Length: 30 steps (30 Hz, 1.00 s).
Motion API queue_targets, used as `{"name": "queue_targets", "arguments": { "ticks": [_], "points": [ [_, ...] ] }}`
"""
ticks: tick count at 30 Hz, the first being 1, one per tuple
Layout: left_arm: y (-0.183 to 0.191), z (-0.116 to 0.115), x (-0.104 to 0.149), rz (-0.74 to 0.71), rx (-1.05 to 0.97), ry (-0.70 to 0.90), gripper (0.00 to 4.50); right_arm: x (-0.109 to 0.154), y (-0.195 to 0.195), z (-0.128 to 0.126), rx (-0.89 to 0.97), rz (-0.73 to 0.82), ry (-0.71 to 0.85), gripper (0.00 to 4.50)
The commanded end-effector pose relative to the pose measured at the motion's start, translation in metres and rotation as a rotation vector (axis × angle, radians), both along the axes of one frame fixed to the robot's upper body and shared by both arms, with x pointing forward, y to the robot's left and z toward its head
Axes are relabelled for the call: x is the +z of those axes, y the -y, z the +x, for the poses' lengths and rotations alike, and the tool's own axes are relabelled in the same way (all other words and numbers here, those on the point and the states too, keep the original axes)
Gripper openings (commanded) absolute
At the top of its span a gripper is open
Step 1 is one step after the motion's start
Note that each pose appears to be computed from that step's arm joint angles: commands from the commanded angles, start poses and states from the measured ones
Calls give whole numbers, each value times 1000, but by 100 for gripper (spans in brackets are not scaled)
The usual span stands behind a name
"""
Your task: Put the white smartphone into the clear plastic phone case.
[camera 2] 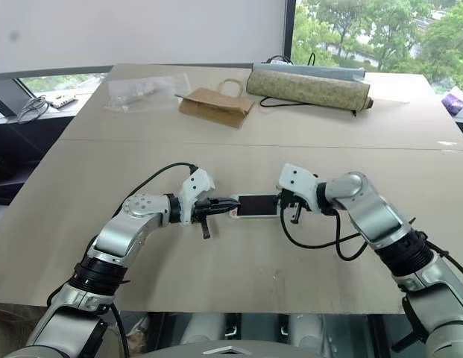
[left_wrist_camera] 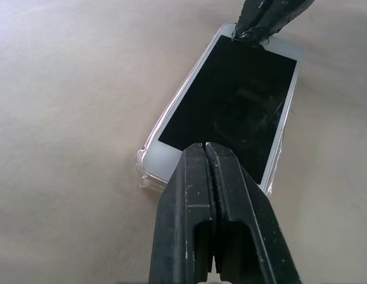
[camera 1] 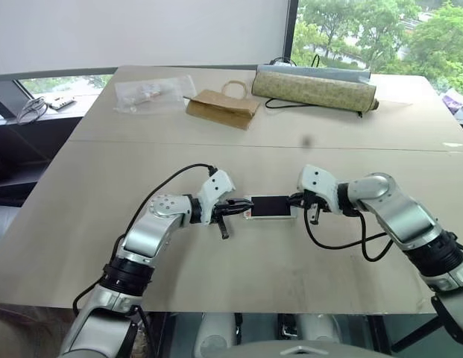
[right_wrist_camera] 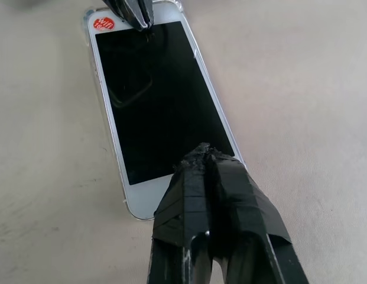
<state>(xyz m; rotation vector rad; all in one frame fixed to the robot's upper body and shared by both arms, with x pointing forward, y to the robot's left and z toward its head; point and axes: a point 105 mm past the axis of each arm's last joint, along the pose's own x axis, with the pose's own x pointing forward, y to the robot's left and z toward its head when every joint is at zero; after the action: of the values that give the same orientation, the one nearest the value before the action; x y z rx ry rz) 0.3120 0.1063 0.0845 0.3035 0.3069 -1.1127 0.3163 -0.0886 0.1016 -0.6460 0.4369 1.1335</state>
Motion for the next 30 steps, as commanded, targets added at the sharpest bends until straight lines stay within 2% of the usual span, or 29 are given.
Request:
{"name": "queue_targets", "arguments": {
  "ticks": [1,13,30],
  "points": [
    [-4,-1,-11,34,17,-33,3,-42,15,-6,-24,-120,-136,0],
    [-4,-4,-16,58,-7,-43,3,-86,16,-12,-15,-176,-300,0],
    [-5,-6,-21,81,-22,-52,3,-107,21,-13,-117,-164,-406,0]
  ]
}}
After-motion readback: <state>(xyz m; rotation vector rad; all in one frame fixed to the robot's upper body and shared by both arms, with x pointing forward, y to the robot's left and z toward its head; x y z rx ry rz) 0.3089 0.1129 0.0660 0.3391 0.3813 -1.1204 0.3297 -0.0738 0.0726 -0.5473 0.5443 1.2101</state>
